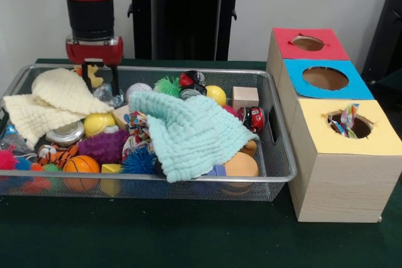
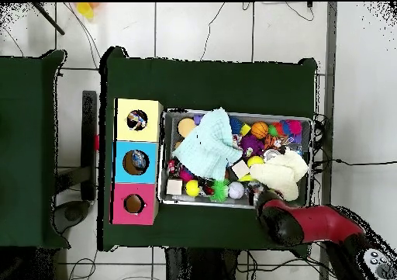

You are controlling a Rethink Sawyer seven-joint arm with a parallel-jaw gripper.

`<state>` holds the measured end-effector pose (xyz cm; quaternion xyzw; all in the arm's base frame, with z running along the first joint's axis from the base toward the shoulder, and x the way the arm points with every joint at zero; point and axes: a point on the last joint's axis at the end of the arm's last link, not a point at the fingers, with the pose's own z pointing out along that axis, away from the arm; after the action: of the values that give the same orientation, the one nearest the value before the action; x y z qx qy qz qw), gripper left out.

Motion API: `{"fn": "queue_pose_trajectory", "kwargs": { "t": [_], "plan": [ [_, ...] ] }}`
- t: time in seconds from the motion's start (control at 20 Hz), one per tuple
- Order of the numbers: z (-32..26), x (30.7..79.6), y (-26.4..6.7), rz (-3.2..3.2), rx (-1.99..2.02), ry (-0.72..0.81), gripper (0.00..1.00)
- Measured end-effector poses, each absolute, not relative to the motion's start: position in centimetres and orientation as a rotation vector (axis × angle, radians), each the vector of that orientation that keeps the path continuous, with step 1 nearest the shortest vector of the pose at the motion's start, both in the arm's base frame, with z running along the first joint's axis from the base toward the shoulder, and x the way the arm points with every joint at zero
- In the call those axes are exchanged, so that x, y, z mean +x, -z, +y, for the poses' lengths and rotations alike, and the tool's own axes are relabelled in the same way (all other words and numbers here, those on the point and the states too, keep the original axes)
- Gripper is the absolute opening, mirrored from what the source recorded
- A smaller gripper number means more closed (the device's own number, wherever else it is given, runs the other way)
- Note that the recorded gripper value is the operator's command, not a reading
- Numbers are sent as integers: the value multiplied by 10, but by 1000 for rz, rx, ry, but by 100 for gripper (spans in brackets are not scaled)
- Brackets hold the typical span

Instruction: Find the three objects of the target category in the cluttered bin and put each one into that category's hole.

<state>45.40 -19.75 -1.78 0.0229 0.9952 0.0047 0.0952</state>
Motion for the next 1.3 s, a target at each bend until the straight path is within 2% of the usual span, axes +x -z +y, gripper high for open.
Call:
{"fn": "queue_pose_trajectory", "kwargs": {
  "t": [0.45,0.8,0.85,1.3],
  "plan": [
    [-159,457,54,2904,-56,-48,100],
    [-163,458,63,2895,-41,-49,100],
    [-163,458,64,2895,-40,-49,0],
    [-164,462,64,2870,-52,-35,0]
  ]
}}
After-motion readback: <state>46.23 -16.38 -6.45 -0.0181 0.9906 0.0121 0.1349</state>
